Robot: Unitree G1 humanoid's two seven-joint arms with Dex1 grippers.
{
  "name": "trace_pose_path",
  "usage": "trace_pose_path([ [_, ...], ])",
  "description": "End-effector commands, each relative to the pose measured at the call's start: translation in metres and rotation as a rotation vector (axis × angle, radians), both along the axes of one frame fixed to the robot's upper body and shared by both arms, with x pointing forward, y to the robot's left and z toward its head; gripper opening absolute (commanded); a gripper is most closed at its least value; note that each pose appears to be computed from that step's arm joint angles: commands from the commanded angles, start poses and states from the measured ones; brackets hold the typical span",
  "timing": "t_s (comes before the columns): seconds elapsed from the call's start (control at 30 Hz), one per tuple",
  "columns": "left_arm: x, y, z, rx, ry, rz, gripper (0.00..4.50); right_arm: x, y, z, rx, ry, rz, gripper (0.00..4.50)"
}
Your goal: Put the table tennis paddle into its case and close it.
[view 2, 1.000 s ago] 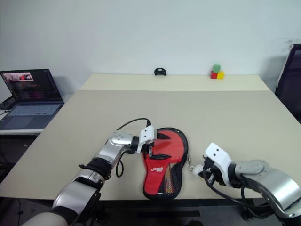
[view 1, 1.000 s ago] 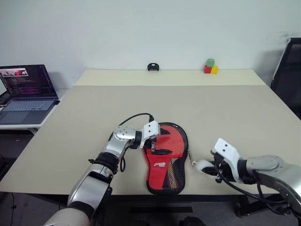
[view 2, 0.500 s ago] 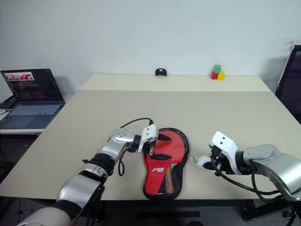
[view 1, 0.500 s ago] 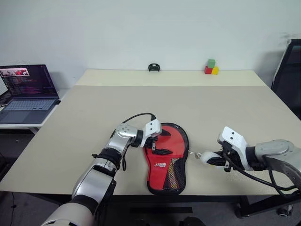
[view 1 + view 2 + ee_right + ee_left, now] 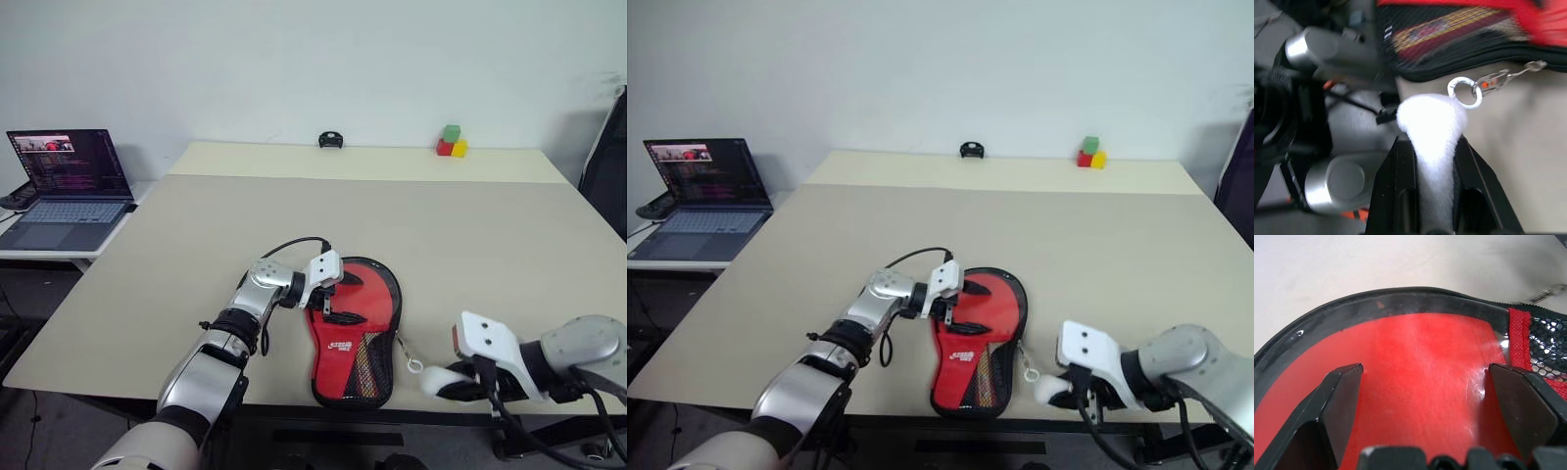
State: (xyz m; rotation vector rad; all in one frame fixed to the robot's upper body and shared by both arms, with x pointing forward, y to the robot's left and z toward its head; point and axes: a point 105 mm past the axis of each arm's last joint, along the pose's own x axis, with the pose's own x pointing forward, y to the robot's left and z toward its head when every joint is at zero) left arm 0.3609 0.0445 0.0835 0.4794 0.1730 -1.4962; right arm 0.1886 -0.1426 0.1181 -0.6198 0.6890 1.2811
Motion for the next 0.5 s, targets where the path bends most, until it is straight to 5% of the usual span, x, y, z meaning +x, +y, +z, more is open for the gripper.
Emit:
trace_pose_path([
  [0.03, -0.020, 0.007, -0.045, 0.163, 0.117, -0.046, 4.50, -0.024, 0.010, -0.001, -0.006, 0.017, 0.135, 0.34],
  [0.5, -0.022, -0.021, -0.038, 0.130, 0.103, -0.102, 4.50, -0.075, 0.028, 0.001, 0.082, 0.170, 0.234, 0.33],
])
